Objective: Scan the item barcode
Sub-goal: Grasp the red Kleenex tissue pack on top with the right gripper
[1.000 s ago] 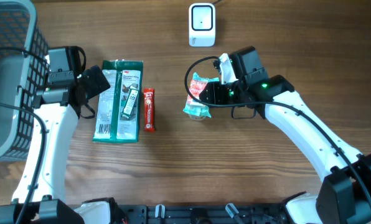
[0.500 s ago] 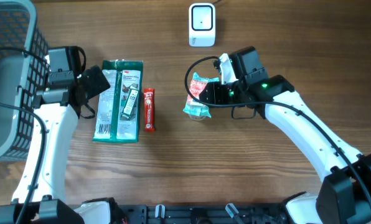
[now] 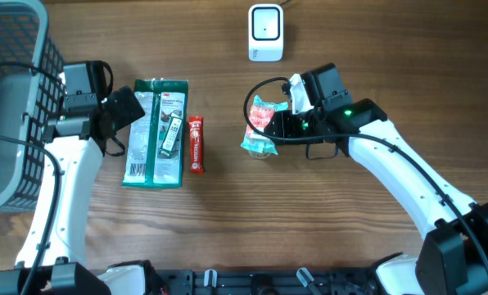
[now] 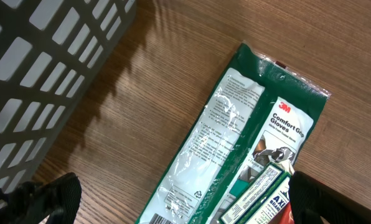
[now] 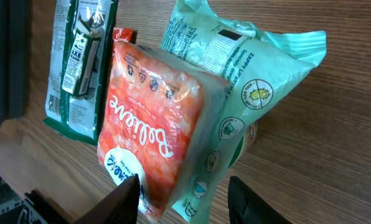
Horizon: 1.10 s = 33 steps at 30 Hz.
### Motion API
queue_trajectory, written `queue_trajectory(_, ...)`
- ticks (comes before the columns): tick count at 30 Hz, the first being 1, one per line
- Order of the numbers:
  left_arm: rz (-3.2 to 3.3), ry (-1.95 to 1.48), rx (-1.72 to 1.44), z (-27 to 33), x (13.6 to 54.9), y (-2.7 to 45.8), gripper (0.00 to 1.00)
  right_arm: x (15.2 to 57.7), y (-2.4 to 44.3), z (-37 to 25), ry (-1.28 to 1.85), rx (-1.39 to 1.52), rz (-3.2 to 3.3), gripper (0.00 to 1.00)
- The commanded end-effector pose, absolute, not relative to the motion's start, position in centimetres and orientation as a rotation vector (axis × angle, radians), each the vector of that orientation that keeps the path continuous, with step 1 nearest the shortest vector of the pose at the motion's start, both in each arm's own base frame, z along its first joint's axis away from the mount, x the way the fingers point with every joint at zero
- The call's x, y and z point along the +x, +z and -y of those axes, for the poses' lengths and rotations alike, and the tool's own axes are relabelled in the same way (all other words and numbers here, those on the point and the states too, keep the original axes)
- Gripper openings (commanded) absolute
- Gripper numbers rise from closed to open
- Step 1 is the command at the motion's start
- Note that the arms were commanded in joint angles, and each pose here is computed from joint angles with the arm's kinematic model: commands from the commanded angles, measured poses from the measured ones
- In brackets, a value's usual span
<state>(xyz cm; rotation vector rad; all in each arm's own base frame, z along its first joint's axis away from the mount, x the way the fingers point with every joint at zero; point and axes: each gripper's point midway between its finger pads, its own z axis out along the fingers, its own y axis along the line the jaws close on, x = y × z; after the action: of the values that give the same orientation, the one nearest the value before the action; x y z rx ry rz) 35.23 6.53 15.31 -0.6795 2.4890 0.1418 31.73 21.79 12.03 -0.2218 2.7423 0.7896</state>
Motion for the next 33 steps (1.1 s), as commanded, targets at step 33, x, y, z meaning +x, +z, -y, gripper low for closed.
queue_trajectory(33, -2.477, 0.136, -0.694, -6.6, 35.3, 15.6, 1.00, 33.2, 12.1, -22.8, 0.805, -0.238, -2.688, 0.31)
